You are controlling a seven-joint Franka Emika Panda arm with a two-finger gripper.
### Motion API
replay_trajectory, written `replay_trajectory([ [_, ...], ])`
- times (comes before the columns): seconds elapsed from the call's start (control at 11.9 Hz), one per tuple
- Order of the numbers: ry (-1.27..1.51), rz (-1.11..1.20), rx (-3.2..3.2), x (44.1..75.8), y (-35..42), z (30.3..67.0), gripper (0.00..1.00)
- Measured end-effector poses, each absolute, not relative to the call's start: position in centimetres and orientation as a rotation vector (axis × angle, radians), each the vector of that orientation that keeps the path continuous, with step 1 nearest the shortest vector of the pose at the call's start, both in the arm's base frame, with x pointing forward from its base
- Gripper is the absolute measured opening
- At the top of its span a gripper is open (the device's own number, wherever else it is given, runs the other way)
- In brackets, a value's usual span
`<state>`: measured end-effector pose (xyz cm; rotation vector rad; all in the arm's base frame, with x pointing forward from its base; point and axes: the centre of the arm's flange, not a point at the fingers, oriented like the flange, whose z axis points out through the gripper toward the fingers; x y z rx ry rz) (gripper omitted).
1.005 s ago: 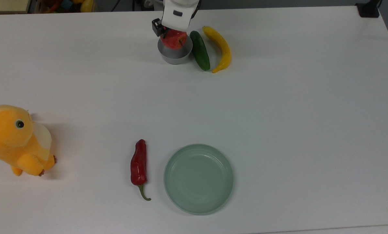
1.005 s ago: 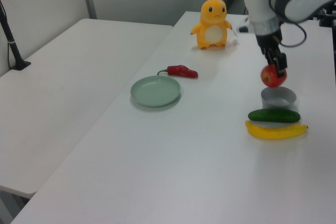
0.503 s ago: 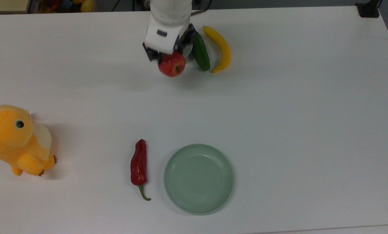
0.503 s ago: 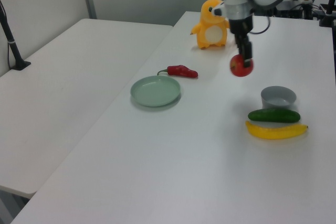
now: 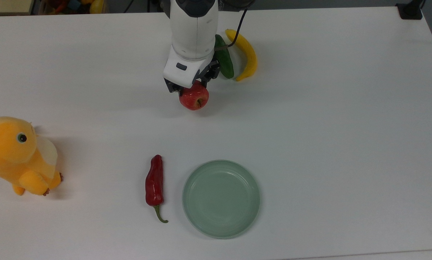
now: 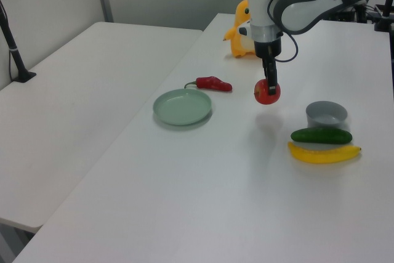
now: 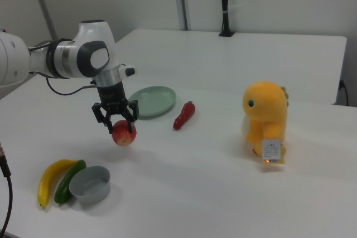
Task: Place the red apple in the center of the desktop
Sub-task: 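Move the apple away from the bowl and lower it onto the table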
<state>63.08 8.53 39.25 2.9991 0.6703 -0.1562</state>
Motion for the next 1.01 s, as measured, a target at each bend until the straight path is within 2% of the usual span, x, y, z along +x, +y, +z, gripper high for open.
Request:
replay_trajectory([
  [0.59,0.707,-0.223,2.927,63.2,8.7,36.5,0.68],
  [0.67,0.710,-0.224,2.920,63.2,8.7,36.5,0.73],
  [0.75,0.711,-0.223,2.919,63.2,8.7,36.5,0.84],
  [1.01,0.711,-0.220,2.918,63.3,8.7,36.6,1.00],
])
